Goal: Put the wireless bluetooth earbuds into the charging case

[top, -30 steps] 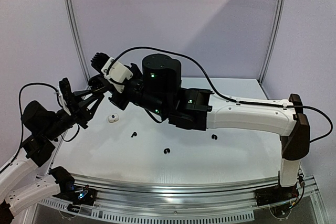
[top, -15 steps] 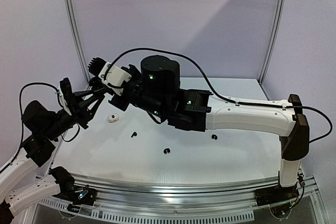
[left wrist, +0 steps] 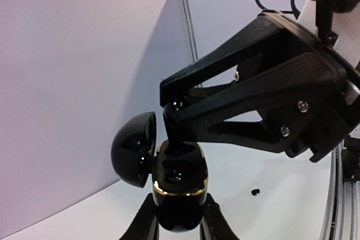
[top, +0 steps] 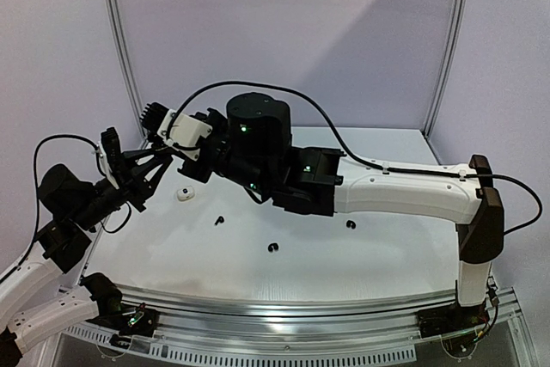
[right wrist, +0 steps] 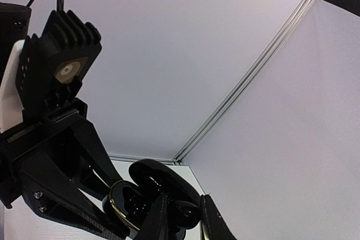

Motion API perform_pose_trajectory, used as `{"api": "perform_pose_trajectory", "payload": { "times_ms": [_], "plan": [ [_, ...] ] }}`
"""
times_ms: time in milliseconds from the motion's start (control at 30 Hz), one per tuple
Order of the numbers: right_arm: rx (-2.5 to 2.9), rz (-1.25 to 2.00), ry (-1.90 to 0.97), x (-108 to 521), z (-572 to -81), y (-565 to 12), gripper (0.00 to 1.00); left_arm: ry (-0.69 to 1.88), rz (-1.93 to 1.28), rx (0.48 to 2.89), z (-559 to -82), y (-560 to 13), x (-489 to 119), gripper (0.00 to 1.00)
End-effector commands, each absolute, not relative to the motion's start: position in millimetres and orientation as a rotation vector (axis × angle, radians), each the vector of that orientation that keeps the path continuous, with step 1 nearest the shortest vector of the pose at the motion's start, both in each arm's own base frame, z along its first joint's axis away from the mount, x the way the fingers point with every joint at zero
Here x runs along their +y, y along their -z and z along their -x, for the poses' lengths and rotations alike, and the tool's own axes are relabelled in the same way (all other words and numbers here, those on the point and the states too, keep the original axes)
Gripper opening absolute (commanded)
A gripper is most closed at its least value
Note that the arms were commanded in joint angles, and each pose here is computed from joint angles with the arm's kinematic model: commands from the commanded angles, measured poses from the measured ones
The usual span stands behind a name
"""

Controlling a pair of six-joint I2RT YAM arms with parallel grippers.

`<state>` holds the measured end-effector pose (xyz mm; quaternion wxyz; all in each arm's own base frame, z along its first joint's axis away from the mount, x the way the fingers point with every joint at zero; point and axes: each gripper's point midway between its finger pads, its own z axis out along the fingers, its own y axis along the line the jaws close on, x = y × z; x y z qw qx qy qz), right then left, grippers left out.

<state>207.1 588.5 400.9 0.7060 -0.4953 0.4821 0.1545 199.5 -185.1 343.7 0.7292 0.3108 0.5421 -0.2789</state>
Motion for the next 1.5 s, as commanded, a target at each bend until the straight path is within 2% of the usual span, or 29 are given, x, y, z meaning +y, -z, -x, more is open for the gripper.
{"api": "perform_pose_trajectory", "payload": {
  "times_ms": [0, 767, 1467],
  "plan": [
    [1.121, 1.162, -0.299, 596.4, -214.0, -369.3, 0.08, 0.631, -0.68, 1.106, -188.8, -367.6, -185.1, 0.0],
    [1.144, 1.135, -0.34, 596.0, -212.8, -372.1, 0.2, 0.634, -0.676, 1.111, -189.5, -366.6, -185.0, 0.0],
    [1.155, 1.125, -0.372, 597.3, -211.2, -373.4, 0.22, 0.649, -0.662, 1.118, -190.8, -368.9, -185.2, 0.0]
  ]
}}
